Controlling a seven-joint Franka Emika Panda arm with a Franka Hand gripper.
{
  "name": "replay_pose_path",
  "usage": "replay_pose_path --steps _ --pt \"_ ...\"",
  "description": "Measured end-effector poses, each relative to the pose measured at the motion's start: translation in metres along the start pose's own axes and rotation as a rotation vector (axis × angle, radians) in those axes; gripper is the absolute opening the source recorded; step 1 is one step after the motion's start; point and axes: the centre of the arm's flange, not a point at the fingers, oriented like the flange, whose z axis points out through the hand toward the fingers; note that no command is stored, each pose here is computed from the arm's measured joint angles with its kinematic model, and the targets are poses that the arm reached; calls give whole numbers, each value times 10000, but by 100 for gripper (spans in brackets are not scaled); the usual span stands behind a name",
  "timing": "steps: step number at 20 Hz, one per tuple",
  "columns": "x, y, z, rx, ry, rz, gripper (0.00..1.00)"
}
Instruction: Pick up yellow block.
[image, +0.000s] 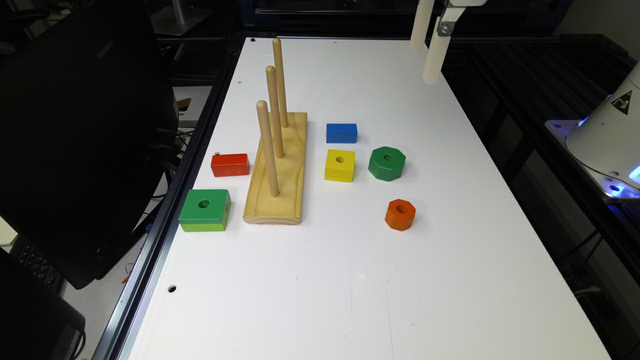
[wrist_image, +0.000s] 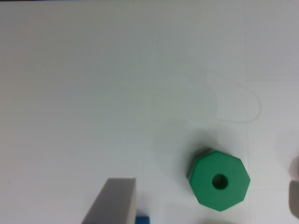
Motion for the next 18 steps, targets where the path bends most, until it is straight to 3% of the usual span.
replay_pose_path --steps 10,18 --pt "59 -79 -24 127 80 -19 100" --pt "171 -212 -29 221 53 -32 100"
